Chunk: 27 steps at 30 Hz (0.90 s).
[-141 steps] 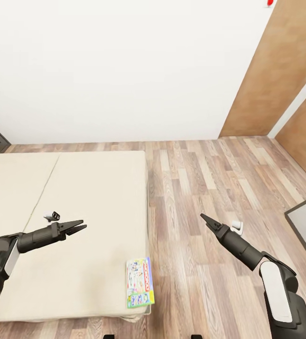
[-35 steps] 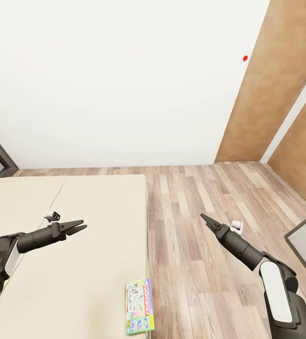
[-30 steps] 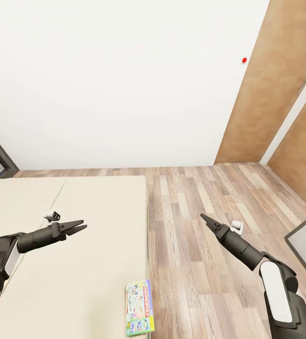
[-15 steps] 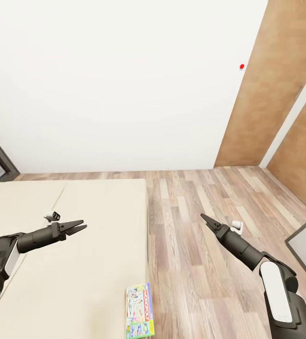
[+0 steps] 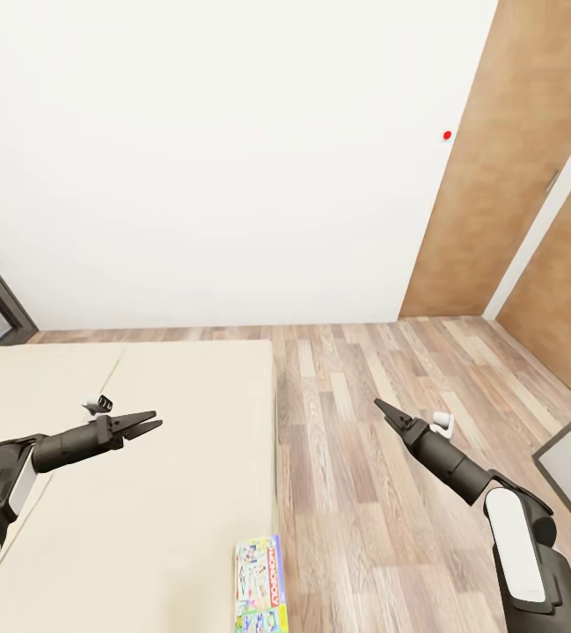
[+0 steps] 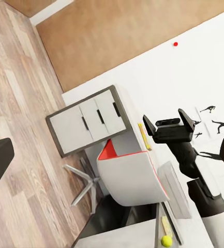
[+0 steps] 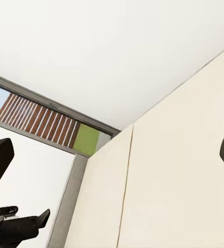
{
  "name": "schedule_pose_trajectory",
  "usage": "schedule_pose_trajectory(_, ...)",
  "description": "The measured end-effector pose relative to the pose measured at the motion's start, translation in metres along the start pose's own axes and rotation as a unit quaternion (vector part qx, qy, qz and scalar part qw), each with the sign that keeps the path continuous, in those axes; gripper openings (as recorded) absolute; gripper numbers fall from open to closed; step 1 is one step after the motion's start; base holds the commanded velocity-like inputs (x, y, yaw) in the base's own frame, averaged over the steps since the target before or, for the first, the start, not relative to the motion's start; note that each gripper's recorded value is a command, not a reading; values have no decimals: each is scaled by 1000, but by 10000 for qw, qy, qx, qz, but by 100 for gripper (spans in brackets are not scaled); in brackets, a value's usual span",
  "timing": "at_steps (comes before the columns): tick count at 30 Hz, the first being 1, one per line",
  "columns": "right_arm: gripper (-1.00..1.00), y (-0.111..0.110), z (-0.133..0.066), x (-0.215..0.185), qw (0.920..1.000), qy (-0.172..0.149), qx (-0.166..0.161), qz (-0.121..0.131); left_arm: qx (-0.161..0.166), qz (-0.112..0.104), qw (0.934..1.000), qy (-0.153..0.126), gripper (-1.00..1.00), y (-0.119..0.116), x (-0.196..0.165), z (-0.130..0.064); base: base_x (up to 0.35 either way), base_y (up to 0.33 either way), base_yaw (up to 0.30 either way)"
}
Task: Put all the toys in the child's room - the three board games (two on the bed and one on the table), the two jigsaw puzzles on the table, and the tennis ball on the table - inside the toy box on the table in the child's room.
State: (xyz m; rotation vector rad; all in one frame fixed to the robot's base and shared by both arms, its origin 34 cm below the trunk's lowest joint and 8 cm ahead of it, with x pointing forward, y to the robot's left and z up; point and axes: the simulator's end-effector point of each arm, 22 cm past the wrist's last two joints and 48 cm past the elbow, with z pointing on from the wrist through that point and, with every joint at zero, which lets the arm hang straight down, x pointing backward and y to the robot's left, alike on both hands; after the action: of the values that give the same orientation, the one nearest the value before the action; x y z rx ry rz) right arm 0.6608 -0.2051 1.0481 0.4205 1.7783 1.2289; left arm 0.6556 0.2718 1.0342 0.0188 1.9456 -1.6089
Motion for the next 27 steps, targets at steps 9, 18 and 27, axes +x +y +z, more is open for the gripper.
schedule_pose_trajectory(9, 100, 0, -1, 1, 10000, 10, 9, 25, 30, 67, 10000, -25, 100, -8, -4, -1, 0, 0, 0)
schedule_pose_trajectory(18, 100, 1, -2, 1, 10000, 11, 9, 48, 79, 134, 9999, -55, 100, -16, -7, -2, 0, 0, 0)
schedule_pose_trajectory(27, 100, 9, -4, -3, 10000, -32, -62, 33, 120, 202, 9997, -65, 100, -24, -9, -2, 0, 0, 0)
